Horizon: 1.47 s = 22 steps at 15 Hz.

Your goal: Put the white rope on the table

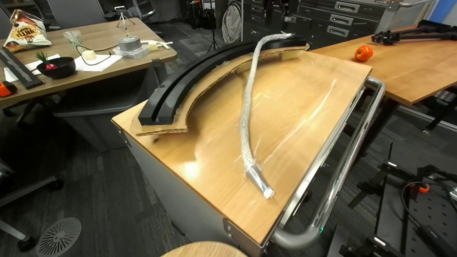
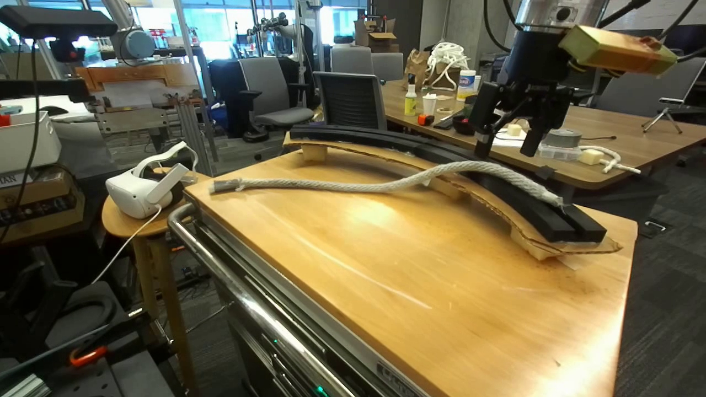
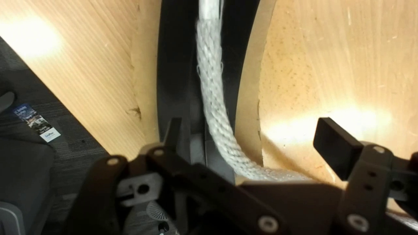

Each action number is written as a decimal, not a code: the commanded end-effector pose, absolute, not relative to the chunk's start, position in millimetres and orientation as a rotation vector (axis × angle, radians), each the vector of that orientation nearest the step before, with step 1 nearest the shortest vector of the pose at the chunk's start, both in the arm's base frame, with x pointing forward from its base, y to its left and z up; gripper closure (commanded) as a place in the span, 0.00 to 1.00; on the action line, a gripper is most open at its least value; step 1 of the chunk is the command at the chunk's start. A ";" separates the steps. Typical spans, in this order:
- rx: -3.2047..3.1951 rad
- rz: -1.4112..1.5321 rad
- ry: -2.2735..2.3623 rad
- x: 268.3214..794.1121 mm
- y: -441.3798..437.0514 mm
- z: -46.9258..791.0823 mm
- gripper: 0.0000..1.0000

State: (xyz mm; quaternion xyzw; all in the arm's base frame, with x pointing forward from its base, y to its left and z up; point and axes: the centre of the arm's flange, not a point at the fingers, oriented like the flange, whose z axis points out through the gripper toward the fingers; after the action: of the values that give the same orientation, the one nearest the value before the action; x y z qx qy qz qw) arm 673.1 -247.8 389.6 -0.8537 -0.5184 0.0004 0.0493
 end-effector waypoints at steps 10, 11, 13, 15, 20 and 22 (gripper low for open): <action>-2.657 0.024 -1.428 699.0 -254.8 364.0 0.63; -2.664 0.022 -1.422 698.7 -254.9 365.8 0.70; -2.671 0.025 -1.410 696.9 -254.8 366.7 0.87; -2.680 0.029 -1.400 693.8 -254.5 368.2 0.96; -2.702 0.121 -1.395 674.7 -253.7 385.8 0.94; -2.670 0.196 -1.382 655.5 -248.8 400.5 0.94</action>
State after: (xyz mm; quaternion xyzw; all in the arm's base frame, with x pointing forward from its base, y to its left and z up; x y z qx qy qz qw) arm 682.3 -256.2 367.8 -0.8836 -0.4634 0.0382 0.0549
